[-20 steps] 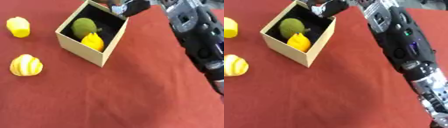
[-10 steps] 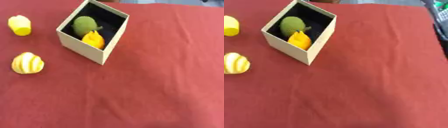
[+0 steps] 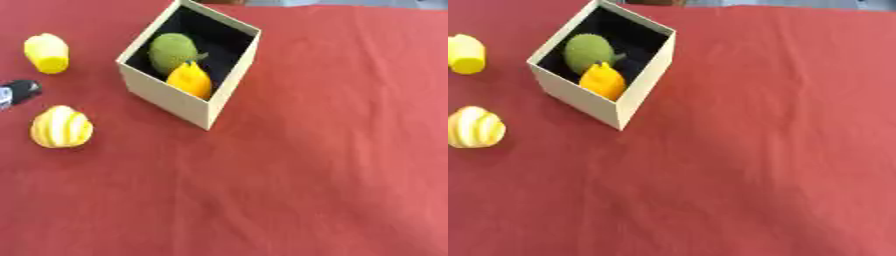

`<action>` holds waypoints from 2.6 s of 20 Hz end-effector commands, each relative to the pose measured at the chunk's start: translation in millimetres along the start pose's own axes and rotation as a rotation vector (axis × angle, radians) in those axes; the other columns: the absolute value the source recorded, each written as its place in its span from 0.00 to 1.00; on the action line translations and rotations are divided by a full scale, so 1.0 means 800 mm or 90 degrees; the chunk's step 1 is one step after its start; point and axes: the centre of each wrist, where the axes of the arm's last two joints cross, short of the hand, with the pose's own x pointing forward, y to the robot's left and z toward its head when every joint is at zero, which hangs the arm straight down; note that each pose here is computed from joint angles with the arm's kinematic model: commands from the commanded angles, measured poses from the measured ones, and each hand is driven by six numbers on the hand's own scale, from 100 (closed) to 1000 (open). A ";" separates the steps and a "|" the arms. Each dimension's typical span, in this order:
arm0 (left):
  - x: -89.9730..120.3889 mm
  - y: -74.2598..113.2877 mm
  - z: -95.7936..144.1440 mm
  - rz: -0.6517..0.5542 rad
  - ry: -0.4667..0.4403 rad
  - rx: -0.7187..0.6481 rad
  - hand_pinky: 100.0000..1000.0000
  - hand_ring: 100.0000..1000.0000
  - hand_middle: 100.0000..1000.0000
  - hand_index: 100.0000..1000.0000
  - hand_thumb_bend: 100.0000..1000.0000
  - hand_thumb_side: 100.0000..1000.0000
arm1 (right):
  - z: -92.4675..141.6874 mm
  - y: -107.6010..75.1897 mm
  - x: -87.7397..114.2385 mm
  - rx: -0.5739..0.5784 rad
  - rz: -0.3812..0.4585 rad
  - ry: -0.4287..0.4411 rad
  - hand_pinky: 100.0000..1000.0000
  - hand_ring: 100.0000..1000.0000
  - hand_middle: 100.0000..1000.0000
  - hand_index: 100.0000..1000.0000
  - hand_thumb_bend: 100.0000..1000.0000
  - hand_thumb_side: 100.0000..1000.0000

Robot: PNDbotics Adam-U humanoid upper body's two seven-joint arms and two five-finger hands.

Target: Pick up objects on the table and place them in the box.

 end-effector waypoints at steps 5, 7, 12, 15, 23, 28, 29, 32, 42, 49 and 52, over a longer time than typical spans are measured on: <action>-0.007 0.007 -0.006 -0.039 0.010 -0.097 0.88 0.83 0.81 0.91 0.68 0.47 | 0.000 -0.020 0.002 -0.044 0.033 -0.009 0.81 0.82 0.72 0.78 0.00 0.43; -0.011 0.003 -0.009 -0.039 0.017 -0.118 0.88 0.83 0.80 0.90 0.64 0.44 | 0.001 -0.019 0.002 -0.047 0.030 -0.008 0.81 0.82 0.72 0.77 0.00 0.43; -0.031 -0.014 -0.019 -0.019 0.067 -0.160 0.87 0.83 0.80 0.90 0.59 0.36 | 0.004 -0.016 0.001 -0.046 0.024 0.001 0.81 0.82 0.71 0.77 0.00 0.44; -0.042 -0.028 -0.026 -0.001 0.089 -0.192 0.87 0.83 0.80 0.91 0.58 0.36 | 0.006 -0.015 0.000 -0.050 0.022 0.007 0.81 0.82 0.71 0.77 0.00 0.45; -0.067 -0.060 -0.046 0.031 0.111 -0.252 0.87 0.84 0.82 0.91 0.60 0.36 | 0.012 -0.012 -0.004 -0.060 0.016 0.023 0.81 0.82 0.71 0.76 0.00 0.46; -0.075 -0.076 -0.050 0.033 0.114 -0.282 0.87 0.84 0.82 0.91 0.61 0.33 | 0.015 -0.011 -0.005 -0.066 0.011 0.034 0.81 0.82 0.71 0.76 0.00 0.48; -0.077 -0.079 -0.051 0.029 0.119 -0.287 0.87 0.84 0.82 0.91 0.61 0.33 | 0.015 -0.010 -0.006 -0.066 0.008 0.036 0.81 0.82 0.71 0.76 0.00 0.48; -0.084 -0.089 -0.053 0.023 0.131 -0.299 0.87 0.84 0.81 0.90 0.59 0.32 | 0.017 -0.008 -0.006 -0.067 0.003 0.041 0.81 0.82 0.71 0.76 0.00 0.49; -0.089 -0.104 -0.058 -0.004 0.138 -0.305 0.81 0.79 0.76 0.86 0.45 0.28 | 0.023 -0.005 -0.010 -0.076 -0.010 0.060 0.81 0.82 0.71 0.76 0.00 0.51; -0.083 -0.103 -0.057 -0.012 0.141 -0.268 0.76 0.73 0.70 0.80 0.23 0.27 | 0.029 -0.004 -0.013 -0.079 -0.011 0.075 0.81 0.82 0.71 0.76 0.00 0.52; -0.075 -0.091 -0.054 -0.028 0.142 -0.239 0.73 0.69 0.65 0.77 0.20 0.25 | 0.031 -0.003 -0.014 -0.081 -0.011 0.080 0.81 0.82 0.71 0.76 0.00 0.53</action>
